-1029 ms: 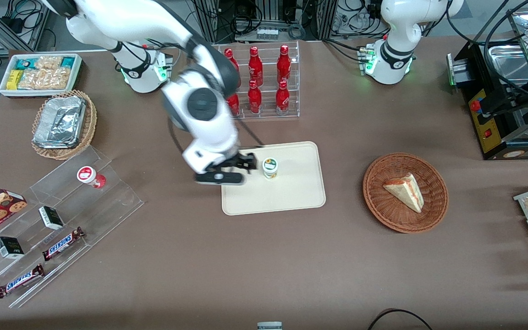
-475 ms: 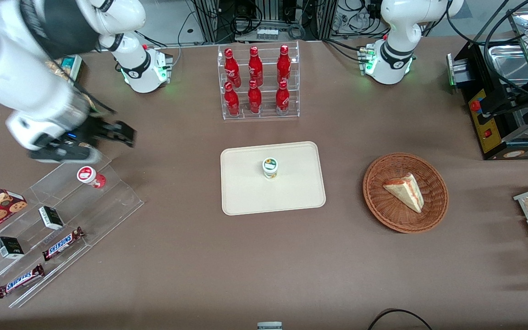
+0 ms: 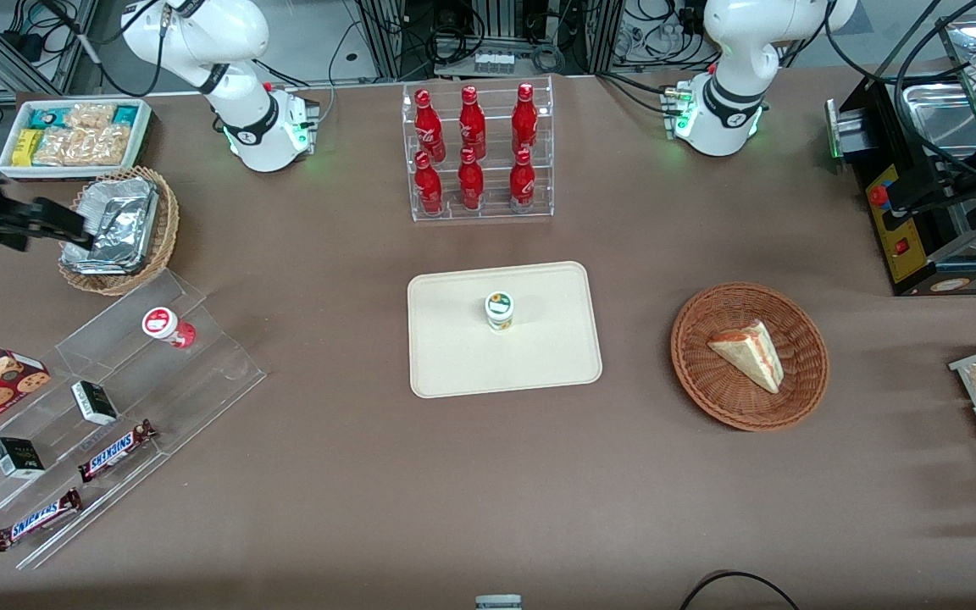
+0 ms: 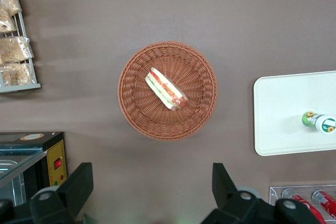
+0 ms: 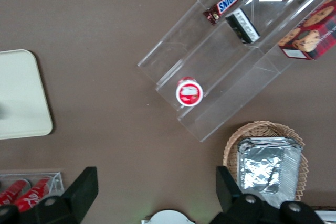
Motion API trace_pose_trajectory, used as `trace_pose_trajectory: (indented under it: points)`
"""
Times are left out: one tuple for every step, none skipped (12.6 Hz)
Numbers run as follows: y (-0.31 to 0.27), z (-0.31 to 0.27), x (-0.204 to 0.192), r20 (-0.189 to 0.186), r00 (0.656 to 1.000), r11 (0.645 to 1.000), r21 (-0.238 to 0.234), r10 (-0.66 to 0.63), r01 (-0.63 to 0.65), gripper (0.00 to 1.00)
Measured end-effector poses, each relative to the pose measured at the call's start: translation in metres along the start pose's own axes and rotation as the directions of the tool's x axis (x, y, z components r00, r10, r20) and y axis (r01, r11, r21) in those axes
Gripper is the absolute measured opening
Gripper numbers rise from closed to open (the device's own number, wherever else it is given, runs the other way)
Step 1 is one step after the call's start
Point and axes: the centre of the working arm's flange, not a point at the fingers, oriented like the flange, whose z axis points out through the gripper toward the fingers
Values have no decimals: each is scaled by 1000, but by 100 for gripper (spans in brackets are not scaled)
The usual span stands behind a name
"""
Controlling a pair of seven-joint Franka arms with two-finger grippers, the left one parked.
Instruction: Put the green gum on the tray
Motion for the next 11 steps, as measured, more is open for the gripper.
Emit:
trace_pose_trajectory:
  points:
    - [8, -1, -3, 6, 1000, 1000, 4, 5, -5, 100]
    - [9, -2, -4, 8, 1000, 1000, 5, 7, -7, 100]
    - [8, -3, -4, 7, 1000, 1000, 5, 6, -6, 100]
    - [6, -4, -5, 6, 1000, 1000, 4, 2, -2, 100]
    - [4, -7, -6, 7, 1000, 1000, 4, -1, 1, 100]
    - [2, -11, -7, 2, 1000, 1000, 3, -5, 5, 100]
    - [0, -14, -8, -1, 1000, 1000, 3, -9, 9, 100]
    - [-4, -16, -8, -2, 1000, 1000, 1, -16, 16, 100]
    - [-12, -16, -8, -1, 1000, 1000, -1, -26, 26, 100]
    - [-27, -15, -7, 1, 999, 999, -3, -36, 36, 100]
    - [-43, -15, -6, 1, 999, 999, -6, -35, 35, 100]
